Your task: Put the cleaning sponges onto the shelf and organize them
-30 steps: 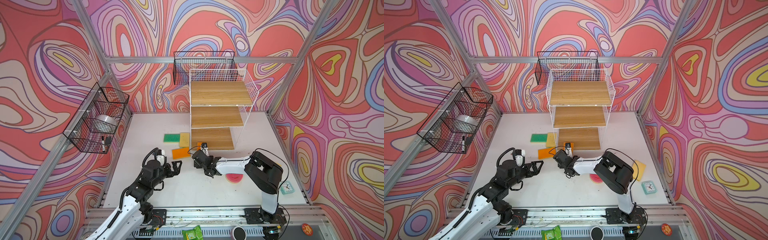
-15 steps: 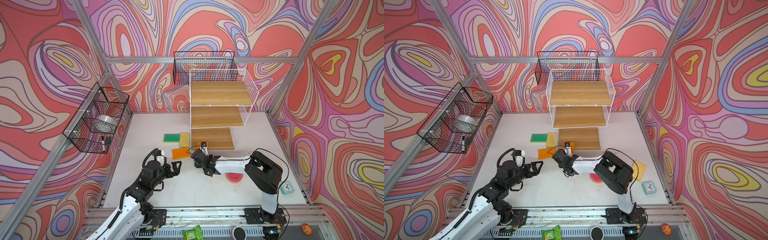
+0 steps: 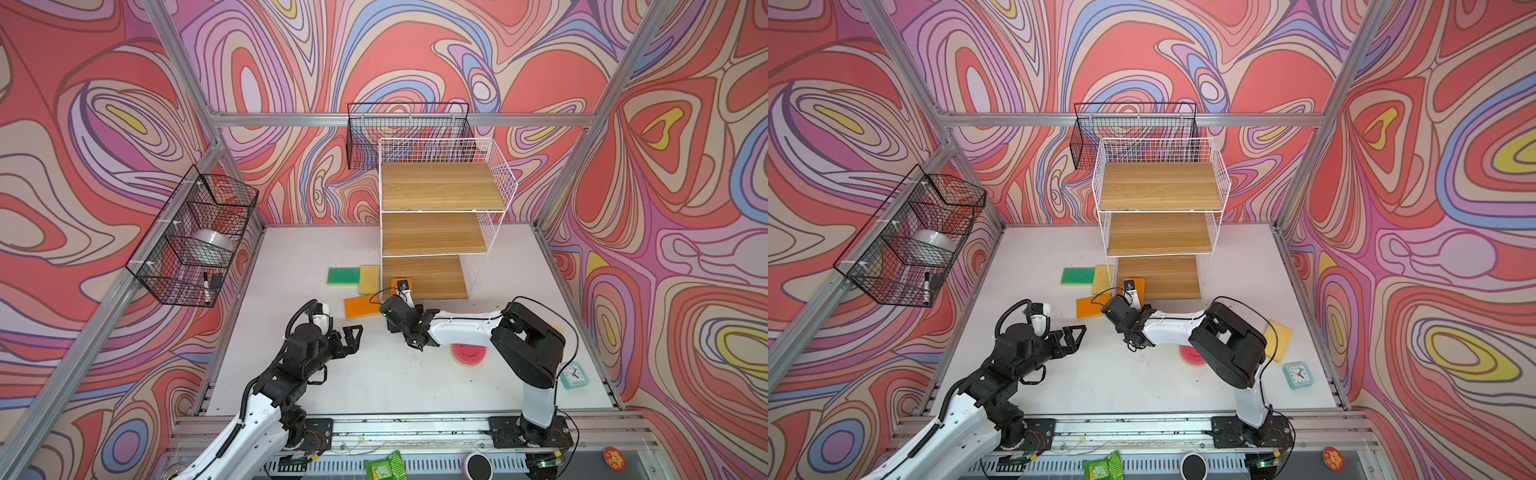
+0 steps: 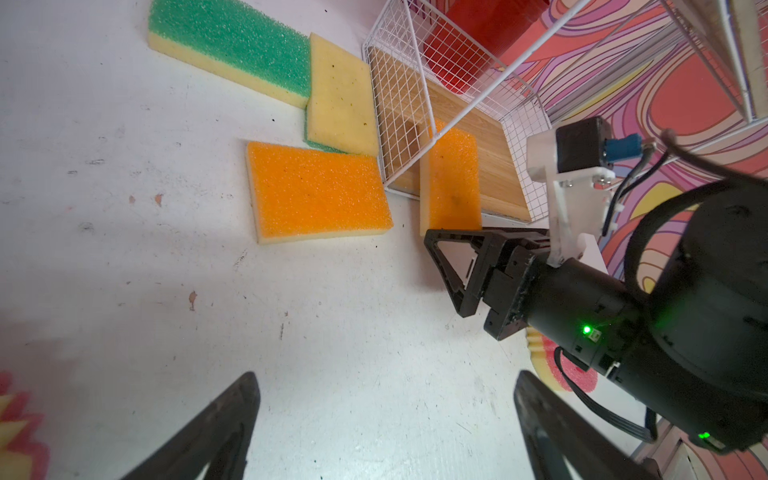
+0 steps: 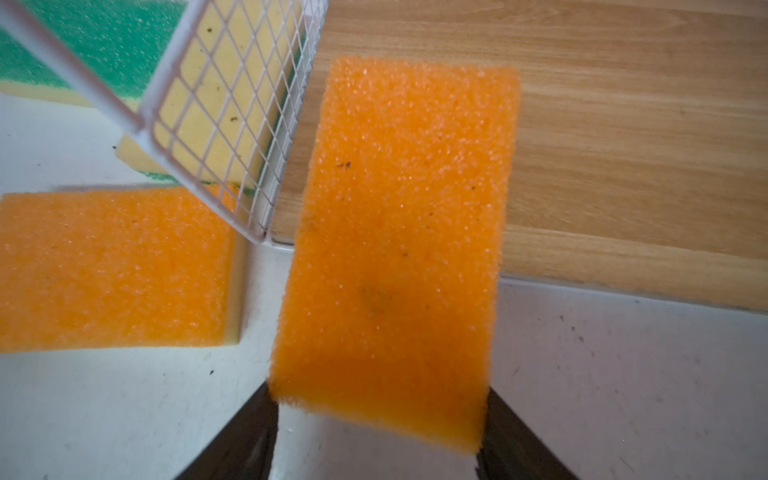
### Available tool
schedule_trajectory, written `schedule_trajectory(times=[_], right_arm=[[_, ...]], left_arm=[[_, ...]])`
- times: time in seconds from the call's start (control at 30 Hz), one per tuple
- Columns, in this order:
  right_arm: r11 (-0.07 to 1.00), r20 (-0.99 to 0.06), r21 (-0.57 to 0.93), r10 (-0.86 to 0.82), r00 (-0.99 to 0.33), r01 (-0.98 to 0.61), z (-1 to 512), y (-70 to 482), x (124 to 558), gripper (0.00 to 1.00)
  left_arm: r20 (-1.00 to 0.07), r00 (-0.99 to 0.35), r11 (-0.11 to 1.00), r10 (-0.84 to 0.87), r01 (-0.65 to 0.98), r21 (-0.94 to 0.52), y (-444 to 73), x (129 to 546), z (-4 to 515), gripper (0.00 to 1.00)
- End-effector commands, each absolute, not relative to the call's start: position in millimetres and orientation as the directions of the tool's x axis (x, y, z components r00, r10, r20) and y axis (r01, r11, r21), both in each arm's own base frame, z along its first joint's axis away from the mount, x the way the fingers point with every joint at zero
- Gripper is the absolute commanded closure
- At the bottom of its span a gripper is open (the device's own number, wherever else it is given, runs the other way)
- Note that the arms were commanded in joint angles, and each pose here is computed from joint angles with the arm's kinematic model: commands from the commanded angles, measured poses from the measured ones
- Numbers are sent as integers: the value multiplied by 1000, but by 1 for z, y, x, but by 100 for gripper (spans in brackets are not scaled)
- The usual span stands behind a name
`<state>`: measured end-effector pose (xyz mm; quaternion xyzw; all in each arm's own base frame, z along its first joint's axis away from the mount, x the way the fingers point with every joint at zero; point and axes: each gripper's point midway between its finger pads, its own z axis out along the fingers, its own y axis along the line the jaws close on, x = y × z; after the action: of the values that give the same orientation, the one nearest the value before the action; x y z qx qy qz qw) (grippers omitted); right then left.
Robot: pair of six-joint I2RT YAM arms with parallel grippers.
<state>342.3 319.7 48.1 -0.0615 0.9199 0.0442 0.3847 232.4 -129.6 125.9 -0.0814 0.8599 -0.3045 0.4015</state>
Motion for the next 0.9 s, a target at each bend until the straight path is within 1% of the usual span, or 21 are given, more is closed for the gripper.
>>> schedule_trajectory(times=[0.0,0.13,0.3,0.47,0.57,0.87], right_arm=[[988,-729,47,-68,-681,-150,48,317,353,27],[983,-730,98,-36,-682,-156,50,313,361,27],[964,-728,154,-37,-684,-215,50,321,370,27],[956,-741,161,-46,-670,-244,52,327,378,26],[956,-739,154,-57,-672,-250,48,330,383,27],[962,-730,146,-52,-682,-229,43,328,394,27]], left_arm=[[-647,-657,802,-388,105,-588,-128,233,124,3],[-633,-662,802,-402,79,-592,-126,233,115,3],[-637,-652,814,-411,52,-579,-121,235,111,4],[-660,-629,832,-412,36,-553,-114,238,113,3],[-652,-627,831,-427,13,-556,-112,240,107,3],[-652,-628,835,-425,6,-550,-113,244,101,4]])
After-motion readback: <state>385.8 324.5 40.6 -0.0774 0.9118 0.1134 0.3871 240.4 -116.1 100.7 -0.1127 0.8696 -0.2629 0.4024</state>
